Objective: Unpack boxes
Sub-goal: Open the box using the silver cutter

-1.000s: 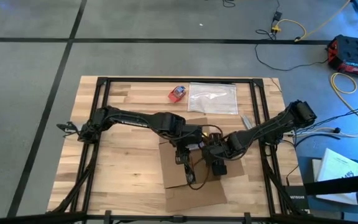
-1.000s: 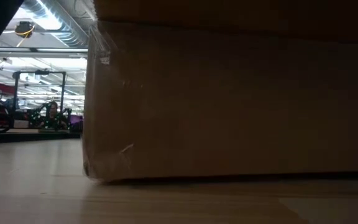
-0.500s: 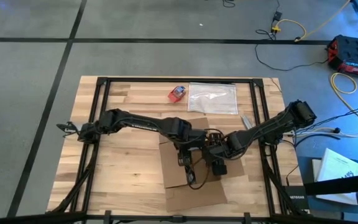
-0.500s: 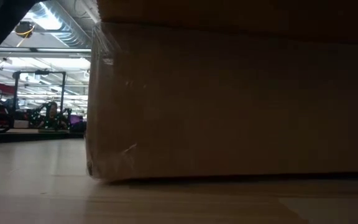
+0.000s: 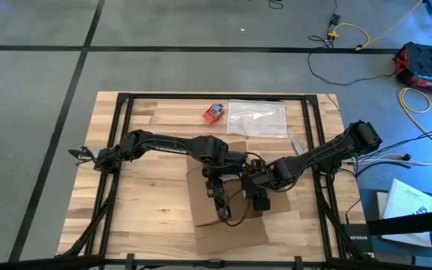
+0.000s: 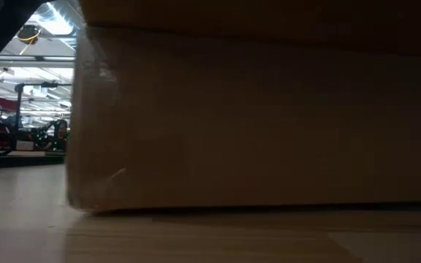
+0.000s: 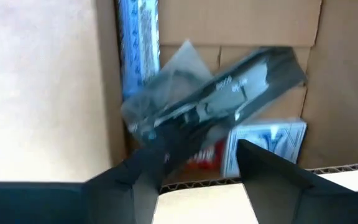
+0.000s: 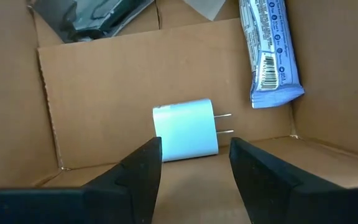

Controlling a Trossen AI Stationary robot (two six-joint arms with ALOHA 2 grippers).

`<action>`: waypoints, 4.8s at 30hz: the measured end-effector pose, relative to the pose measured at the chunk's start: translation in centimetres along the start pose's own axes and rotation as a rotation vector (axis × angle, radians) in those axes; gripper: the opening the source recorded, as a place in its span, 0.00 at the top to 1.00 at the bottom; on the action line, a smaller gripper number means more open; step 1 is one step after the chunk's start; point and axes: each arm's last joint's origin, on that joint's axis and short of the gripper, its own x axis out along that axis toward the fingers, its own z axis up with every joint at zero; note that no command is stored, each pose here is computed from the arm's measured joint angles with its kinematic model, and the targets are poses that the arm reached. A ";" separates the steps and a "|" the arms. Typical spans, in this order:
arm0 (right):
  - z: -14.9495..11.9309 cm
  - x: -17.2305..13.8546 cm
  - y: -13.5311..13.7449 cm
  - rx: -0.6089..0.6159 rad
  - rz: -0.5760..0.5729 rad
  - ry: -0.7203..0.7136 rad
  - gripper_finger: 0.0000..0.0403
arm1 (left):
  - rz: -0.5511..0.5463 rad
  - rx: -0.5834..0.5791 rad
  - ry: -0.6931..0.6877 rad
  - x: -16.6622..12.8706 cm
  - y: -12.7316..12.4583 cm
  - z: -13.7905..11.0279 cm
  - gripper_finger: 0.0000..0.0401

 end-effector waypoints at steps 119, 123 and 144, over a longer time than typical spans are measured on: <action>0.6 1.5 2.4 -0.104 -0.079 -0.301 0.57 | 0.365 -0.087 -0.601 10.4 -7.7 -0.2 0.54; 0.6 1.5 2.4 -0.098 -0.079 -0.301 0.57 | 0.364 -0.090 -0.605 10.4 -7.7 -0.2 0.54; 0.0 1.6 1.9 -0.079 -0.146 -0.240 0.57 | 0.548 0.020 -0.419 0.6 -4.9 -5.4 0.54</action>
